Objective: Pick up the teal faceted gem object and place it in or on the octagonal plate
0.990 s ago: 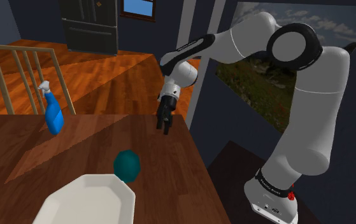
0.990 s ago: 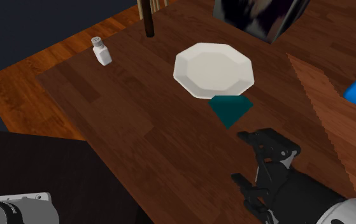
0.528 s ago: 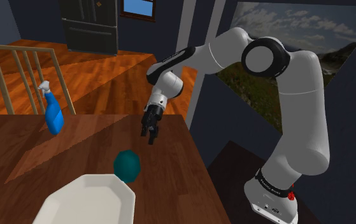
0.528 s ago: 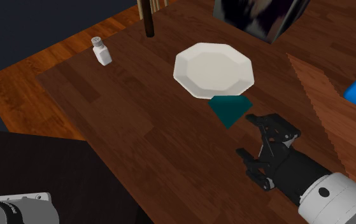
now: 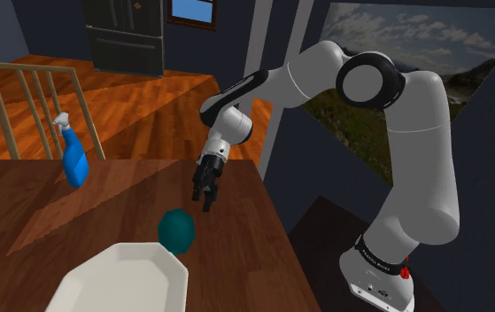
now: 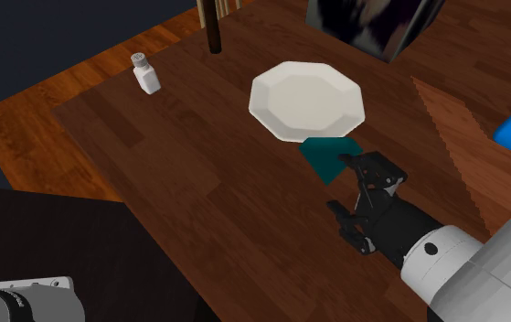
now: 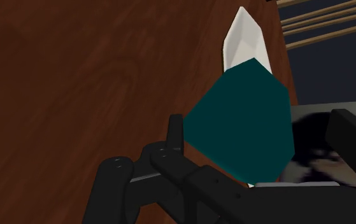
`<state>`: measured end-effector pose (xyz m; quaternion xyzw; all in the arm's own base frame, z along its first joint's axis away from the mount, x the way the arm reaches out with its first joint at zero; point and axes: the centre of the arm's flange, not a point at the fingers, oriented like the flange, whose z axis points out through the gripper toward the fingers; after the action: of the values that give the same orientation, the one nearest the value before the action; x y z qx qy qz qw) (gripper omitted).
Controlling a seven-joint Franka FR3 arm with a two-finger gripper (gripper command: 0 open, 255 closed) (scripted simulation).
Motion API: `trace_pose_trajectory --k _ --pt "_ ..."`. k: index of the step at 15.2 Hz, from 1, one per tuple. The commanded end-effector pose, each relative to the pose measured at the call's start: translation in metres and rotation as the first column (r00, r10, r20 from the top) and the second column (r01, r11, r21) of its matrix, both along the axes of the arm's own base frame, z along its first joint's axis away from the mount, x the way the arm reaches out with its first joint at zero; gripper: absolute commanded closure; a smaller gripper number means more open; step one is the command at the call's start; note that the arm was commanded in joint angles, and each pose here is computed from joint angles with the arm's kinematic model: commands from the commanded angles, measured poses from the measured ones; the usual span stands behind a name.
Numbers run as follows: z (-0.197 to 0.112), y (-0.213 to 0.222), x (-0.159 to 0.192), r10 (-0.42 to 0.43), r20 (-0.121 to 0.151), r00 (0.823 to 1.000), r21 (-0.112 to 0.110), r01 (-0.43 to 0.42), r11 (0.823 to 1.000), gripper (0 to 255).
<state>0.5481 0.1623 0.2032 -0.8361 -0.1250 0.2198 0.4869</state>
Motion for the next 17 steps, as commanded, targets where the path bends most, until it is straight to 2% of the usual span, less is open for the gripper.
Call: trace_pose_trajectory --k 1,5,6,15,16,17 --pt "0.0 0.001 0.0 0.0 0.0 1.0 0.0 0.0 1.0 0" --pt "0.0 0.001 0.0 0.0 0.0 1.0 0.0 0.0 1.0 0" --pt "0.0 0.001 0.0 0.0 0.0 1.0 0.0 0.0 1.0 255" --pt "0.0 0.001 0.0 0.0 0.0 1.0 0.0 0.0 1.0 255" --pt "0.0 0.001 0.0 0.0 0.0 1.0 0.0 0.0 1.0 0" --pt "0.025 0.023 0.006 0.02 -0.001 1.0 -0.148 -0.02 0.989 0"
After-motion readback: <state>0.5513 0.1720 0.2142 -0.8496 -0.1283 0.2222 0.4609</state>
